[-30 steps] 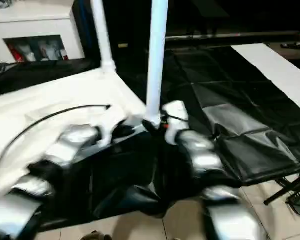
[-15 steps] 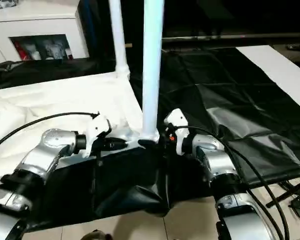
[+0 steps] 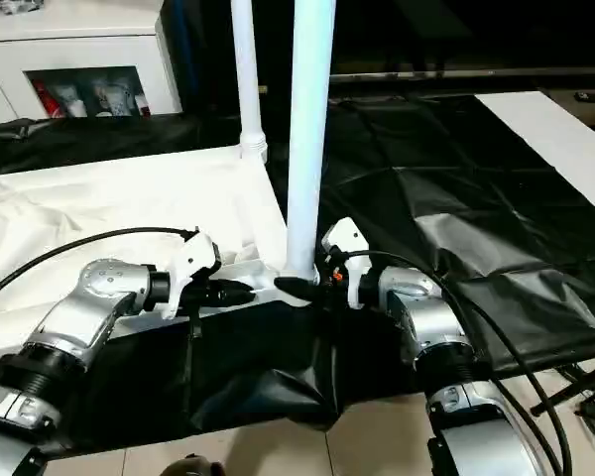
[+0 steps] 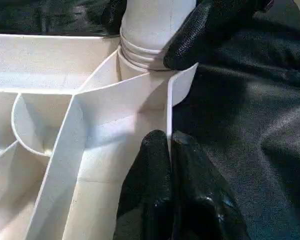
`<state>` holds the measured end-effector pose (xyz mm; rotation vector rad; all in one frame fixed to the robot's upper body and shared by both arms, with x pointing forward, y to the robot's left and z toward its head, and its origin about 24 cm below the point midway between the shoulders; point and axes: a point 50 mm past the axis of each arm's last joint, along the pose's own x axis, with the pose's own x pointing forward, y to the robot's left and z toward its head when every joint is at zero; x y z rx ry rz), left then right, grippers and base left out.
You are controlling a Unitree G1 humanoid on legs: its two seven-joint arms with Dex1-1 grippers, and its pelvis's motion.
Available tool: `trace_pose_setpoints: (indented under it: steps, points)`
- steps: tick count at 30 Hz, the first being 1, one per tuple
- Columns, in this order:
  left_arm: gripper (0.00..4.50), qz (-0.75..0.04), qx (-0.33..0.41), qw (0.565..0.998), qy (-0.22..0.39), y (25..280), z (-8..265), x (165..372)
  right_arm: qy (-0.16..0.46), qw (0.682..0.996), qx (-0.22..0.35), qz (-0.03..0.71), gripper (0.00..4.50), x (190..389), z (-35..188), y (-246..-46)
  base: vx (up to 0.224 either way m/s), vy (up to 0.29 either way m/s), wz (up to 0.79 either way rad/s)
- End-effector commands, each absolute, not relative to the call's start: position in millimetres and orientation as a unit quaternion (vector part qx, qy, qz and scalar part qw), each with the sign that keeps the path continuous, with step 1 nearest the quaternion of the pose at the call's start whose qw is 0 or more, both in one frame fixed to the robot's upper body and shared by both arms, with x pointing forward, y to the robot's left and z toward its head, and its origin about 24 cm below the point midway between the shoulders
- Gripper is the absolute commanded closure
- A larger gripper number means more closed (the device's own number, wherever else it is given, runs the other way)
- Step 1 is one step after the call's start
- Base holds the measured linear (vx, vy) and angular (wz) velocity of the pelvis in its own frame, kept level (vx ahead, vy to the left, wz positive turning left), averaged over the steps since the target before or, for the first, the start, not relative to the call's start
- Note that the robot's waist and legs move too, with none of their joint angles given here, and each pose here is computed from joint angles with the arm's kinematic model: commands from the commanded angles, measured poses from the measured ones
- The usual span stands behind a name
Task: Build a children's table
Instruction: Rotate leg to tighten
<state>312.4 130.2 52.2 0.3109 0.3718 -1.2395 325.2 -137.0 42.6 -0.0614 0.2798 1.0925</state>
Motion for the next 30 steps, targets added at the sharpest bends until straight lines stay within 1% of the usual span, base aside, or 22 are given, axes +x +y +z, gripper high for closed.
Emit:
trace_pose_setpoints:
  steps: [1,4,9,12,15,16,17,18,19,20,22,23,25,29,30]
  points:
    - [4.50,-0.589,0.136,0.785,0.137,122.7,65.2,313.7,0.136,0.839,-0.039,0.526,1.70,325.5,42.5,-134.7,0.000,0.000,0.00]
    - [4.50,-0.591,0.139,0.782,0.142,123.0,64.2,313.5,0.140,0.837,-0.044,0.527,1.75,324.4,40.2,-135.5,0.000,0.000,0.00]
    - [4.50,-0.585,0.144,0.785,0.148,122.6,62.0,315.2,0.142,0.854,-0.036,0.499,1.78,326.1,35.9,-134.0,0.000,0.000,0.00]
    - [4.50,-0.526,0.178,0.816,0.163,121.5,55.9,327.9,0.151,0.899,-0.026,0.411,1.78,332.8,25.2,-129.2,0.000,0.000,0.00]
    - [4.50,-0.490,0.191,0.834,0.166,118.4,53.8,335.8,0.157,0.922,-0.012,0.353,1.78,337.4,21.0,-124.6,0.000,0.000,0.00]
    - [4.50,-0.464,0.187,0.850,0.167,112.6,53.6,341.8,0.166,0.942,0.004,0.291,1.78,342.2,17.5,-121.5,0.000,0.000,0.00]
    - [4.50,-0.464,0.187,0.850,0.167,112.6,53.6,341.8,0.166,0.942,0.004,0.291,1.78,342.2,17.5,-121.5,0.000,0.000,0.00]
    - [4.50,-0.428,0.191,0.866,0.174,104.7,53.6,349.5,0.175,0.955,0.007,0.239,1.78,346.9,16.0,-116.7,0.000,0.000,0.00]
    - [4.50,-0.422,0.192,0.868,0.175,103.7,53.7,350.5,0.175,0.956,0.006,0.233,1.78,347.5,16.0,-116.0,0.000,0.000,0.00]
    - [4.50,-0.383,0.193,0.886,0.177,94.7,55.3,358.9,0.178,0.966,-0.001,0.187,1.78,353.0,17.1,-111.3,0.000,0.000,0.00]
    - [4.50,-0.363,0.189,0.897,0.167,83.4,59.8,364.8,0.175,0.972,0.008,0.157,1.78,358.3,21.6,-105.3,0.000,0.000,0.00]
    - [4.50,-0.361,0.189,0.899,0.161,78.0,61.8,366.4,0.174,0.973,0.014,0.152,1.78,360.3,23.8,-102.2,0.000,0.000,0.00]
    - [4.50,-0.371,0.190,0.897,0.149,69.2,65.6,366.9,0.170,0.971,0.026,0.168,1.78,361.7,27.3,-95.4,0.000,0.000,0.00]
    - [4.50,-0.393,0.200,0.888,0.133,62.9,67.4,365.4,0.159,0.972,0.023,0.171,1.78,363.4,31.1,-92.9,0.000,0.000,0.00]
    - [4.50,-0.398,0.201,0.885,0.133,62.5,66.5,364.7,0.155,0.973,0.026,0.167,1.43,364.0,31.9,-93.5,0.000,0.000,0.00]
